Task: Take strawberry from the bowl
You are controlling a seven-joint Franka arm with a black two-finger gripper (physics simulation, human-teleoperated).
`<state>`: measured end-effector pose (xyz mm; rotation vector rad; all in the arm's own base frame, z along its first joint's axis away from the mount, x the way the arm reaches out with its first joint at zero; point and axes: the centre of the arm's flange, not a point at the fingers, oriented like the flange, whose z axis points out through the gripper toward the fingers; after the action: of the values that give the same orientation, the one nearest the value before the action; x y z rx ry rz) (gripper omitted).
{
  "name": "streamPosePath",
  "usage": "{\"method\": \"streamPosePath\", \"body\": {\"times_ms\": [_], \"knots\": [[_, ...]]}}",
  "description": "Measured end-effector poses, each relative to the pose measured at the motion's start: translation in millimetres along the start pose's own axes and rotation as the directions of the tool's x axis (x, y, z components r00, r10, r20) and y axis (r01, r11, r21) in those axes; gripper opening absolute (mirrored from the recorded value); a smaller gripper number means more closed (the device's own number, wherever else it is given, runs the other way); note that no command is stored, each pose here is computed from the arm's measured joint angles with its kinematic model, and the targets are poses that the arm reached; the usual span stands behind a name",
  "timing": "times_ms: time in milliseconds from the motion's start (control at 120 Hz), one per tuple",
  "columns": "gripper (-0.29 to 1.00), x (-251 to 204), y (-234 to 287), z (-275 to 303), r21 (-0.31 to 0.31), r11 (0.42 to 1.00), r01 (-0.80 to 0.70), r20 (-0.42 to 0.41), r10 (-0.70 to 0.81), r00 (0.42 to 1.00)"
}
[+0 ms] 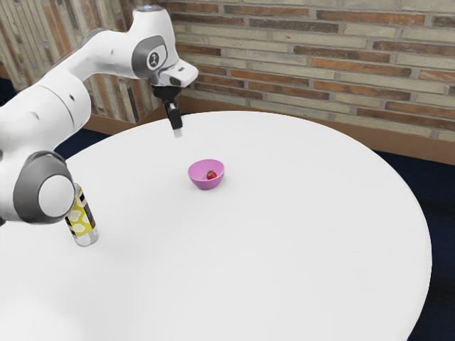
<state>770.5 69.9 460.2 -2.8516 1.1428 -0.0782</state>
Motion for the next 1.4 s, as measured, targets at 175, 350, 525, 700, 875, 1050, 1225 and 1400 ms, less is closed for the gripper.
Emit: {"method": "streamPosePath", "body": {"times_ms": [175,350,525,700,875,1050,1225,1400], "knots": [[0.7,16,-10,62,0.023,0.97,-0.24,-0.015,0.241,0.971],[0.7,44,5,95,0.055,0.881,-0.47,-0.021,0.471,0.882],[0.55,49,3,117,0.091,0.799,-0.595,-0.038,0.6,0.799],[0.39,54,5,142,0.106,0.726,-0.679,-0.048,0.686,0.726],[0.32,53,0,166,0.124,0.672,-0.73,-0.045,0.739,0.673],[0.32,52,-1,187,0.142,0.627,-0.766,-0.043,0.777,0.628],[0.33,57,2,197,0.164,0.587,-0.793,-0.047,0.807,0.588],[0.29,60,5,208,0.172,0.56,-0.81,-0.052,0.827,0.56]]}}
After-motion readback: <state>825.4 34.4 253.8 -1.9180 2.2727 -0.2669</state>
